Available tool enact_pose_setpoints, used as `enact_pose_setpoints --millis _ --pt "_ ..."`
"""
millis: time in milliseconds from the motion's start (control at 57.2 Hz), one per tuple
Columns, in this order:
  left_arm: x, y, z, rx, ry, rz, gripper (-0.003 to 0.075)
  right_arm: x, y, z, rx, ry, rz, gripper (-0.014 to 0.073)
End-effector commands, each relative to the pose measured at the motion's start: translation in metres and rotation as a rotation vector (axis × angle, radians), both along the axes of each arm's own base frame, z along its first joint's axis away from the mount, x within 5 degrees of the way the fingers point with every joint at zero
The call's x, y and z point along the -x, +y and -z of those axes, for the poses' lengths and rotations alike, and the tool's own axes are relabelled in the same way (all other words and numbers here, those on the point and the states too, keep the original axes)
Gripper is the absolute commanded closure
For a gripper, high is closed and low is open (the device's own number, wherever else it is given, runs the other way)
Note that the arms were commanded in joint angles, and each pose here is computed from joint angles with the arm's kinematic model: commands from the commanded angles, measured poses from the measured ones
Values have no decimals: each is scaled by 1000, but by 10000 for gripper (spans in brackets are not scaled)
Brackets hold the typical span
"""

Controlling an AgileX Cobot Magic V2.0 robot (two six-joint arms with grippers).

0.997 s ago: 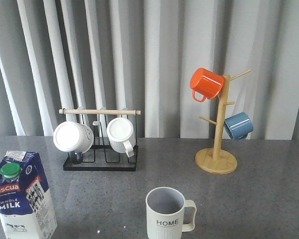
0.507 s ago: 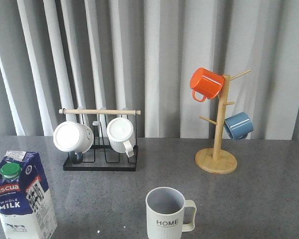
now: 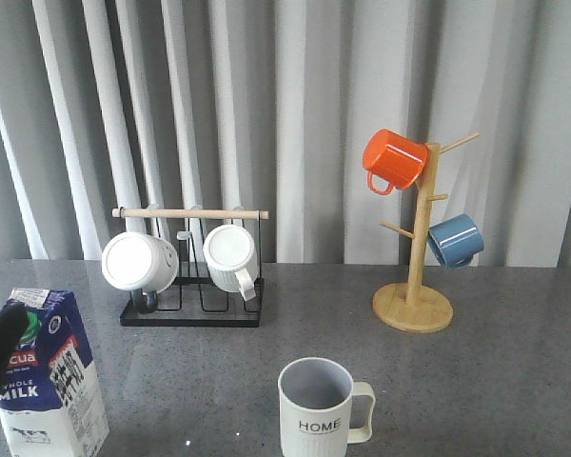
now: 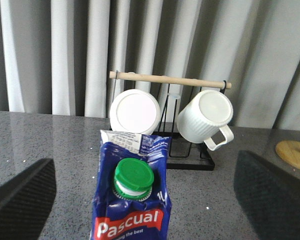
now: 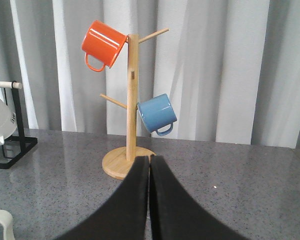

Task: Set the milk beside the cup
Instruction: 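Grasp the milk carton top with the left gripper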

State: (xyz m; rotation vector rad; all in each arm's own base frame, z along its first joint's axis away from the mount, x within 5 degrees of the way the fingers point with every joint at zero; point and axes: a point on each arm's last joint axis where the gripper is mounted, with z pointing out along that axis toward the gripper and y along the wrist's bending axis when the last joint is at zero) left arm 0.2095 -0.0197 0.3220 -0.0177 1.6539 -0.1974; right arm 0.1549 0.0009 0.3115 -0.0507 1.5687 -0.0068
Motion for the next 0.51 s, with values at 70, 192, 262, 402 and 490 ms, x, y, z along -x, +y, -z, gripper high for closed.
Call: enact_pose_setpoints --millis 70,192,262,402,490 --pt "-13 -8 -15 -5 -155 64 -2 1 1 -16 5 -100 -14 604" --pt "-26 -10 -3 22 -124 73 1 1 1 -16 5 -100 -14 604" --pt "-34 -11 5 33 -103 77 6 1 1 -16 5 -100 -14 604" --pt "-46 -12 18 58 -71 84 10 1 1 -16 5 -100 -14 604" --pt "-50 -13 23 58 -56 85 23 1 1 -16 5 -100 -14 604"
